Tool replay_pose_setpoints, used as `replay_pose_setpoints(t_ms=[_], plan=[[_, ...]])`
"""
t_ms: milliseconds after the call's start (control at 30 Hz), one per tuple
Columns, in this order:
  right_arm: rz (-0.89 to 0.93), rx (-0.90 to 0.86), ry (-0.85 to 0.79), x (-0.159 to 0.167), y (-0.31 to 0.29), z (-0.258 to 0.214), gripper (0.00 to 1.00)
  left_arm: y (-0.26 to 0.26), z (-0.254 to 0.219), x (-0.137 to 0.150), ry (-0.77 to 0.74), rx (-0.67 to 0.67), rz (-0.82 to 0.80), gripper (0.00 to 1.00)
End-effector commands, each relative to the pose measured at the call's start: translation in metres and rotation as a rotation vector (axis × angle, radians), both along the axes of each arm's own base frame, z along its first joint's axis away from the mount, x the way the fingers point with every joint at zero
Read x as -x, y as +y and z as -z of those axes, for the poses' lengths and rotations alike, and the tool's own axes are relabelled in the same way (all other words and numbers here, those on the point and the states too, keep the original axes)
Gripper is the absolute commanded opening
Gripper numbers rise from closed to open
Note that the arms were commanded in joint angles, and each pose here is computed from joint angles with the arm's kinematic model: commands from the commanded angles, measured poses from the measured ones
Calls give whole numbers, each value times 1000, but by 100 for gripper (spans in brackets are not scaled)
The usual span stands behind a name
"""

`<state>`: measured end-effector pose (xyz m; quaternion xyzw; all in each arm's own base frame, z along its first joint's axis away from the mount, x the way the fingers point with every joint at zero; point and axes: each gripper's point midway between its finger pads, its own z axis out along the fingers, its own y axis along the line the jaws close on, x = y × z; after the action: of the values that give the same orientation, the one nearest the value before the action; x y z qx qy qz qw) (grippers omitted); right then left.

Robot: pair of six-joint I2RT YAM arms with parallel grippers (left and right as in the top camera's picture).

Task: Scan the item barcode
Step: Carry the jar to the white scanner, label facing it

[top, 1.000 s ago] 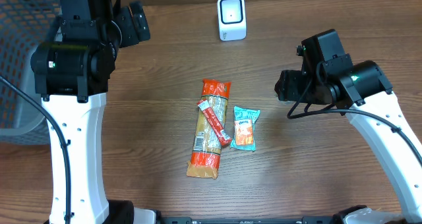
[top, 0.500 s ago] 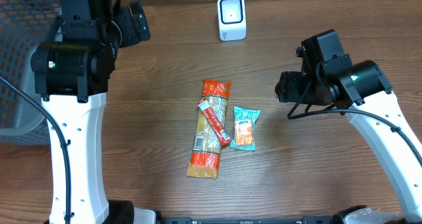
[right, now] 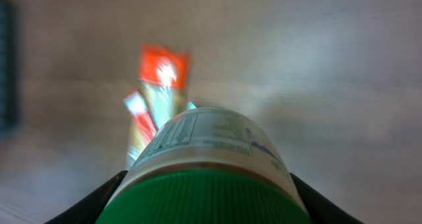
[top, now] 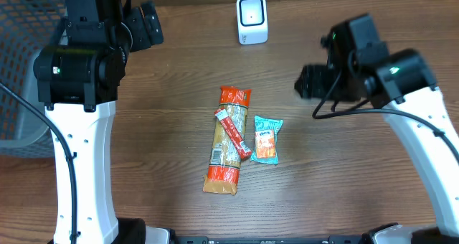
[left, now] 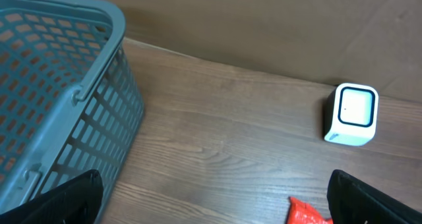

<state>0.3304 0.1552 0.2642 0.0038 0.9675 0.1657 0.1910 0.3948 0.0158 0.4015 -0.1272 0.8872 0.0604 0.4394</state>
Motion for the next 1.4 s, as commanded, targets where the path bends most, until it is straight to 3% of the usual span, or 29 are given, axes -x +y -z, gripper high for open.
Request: replay_pose_setpoints(t_ms=[0,200,500,1133,1367], plan=[[-16,-27,-85,-17,6,-63,4,3,-5,2,-8,-20,-1,100],[-50,-6,-54,-42,17,-72,4,3,-5,2,-8,-20,-1,99],[-99,21,-70,-103,40,-23,4,3,-5,2,-8,-20,-1,100],[-55,-31,-479,-277,91,42,4,3,-5,2,-8,-20,-1,100],[4,-22,-622,-321,99,65,4,3,-5,2,-8,-20,-1,100]])
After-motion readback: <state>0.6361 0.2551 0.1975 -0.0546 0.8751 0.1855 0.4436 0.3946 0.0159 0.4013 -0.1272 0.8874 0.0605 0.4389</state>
